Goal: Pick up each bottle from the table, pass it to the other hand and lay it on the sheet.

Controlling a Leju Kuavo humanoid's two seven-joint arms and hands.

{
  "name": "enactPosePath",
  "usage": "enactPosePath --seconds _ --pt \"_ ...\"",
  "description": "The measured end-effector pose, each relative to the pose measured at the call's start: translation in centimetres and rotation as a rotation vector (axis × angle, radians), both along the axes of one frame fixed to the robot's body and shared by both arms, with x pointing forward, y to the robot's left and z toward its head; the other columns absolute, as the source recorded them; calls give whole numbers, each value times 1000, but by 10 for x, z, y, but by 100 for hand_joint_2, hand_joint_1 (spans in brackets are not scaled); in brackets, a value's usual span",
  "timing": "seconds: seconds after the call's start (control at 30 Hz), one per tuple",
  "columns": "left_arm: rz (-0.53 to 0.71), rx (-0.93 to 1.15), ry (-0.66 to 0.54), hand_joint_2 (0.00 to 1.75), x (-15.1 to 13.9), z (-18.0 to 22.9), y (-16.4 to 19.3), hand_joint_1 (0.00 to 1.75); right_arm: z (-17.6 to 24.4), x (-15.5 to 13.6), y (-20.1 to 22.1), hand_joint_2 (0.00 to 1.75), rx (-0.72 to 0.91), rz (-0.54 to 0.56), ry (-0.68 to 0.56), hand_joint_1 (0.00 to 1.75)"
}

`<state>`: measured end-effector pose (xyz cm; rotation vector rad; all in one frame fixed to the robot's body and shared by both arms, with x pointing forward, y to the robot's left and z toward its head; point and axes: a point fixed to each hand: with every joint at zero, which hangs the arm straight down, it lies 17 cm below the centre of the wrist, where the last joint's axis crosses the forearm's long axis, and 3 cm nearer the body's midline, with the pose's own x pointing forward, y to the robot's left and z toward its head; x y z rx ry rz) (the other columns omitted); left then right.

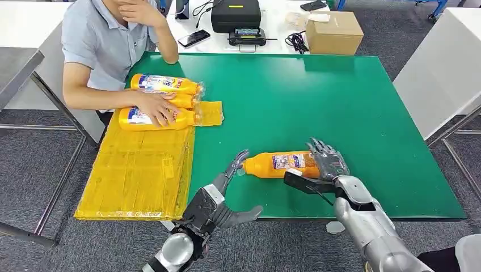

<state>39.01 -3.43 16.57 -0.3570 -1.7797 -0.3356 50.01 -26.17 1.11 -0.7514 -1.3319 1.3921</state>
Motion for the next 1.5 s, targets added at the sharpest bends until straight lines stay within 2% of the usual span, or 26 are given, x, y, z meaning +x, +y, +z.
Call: enactPosePath --seconds 0.7,0.73,0.77,0.8,1.0,1.33,1.5 --pt "-20 18 -18 175 -5 2 -10 0 0 -4 34 175 8 70 1 0" --pt "-22 19 -19 175 -5 3 -11 0 -1 -4 36 175 8 71 10 5" --pt "-27 19 -20 175 -5 3 -11 0 -3 -4 37 175 11 71 28 141" --pt "-31 20 -20 175 -5 3 -12 0 -7 -5 37 175 18 69 53 175" --pt "-47 12 -12 175 -4 3 -18 0 -16 -1 34 175 54 76 161 175" --pt "-65 13 -12 175 -5 2 -23 0 -18 4 28 175 44 77 187 175" --pt "-77 12 -19 175 -5 4 -26 0 -18 2 30 175 104 90 218 175"
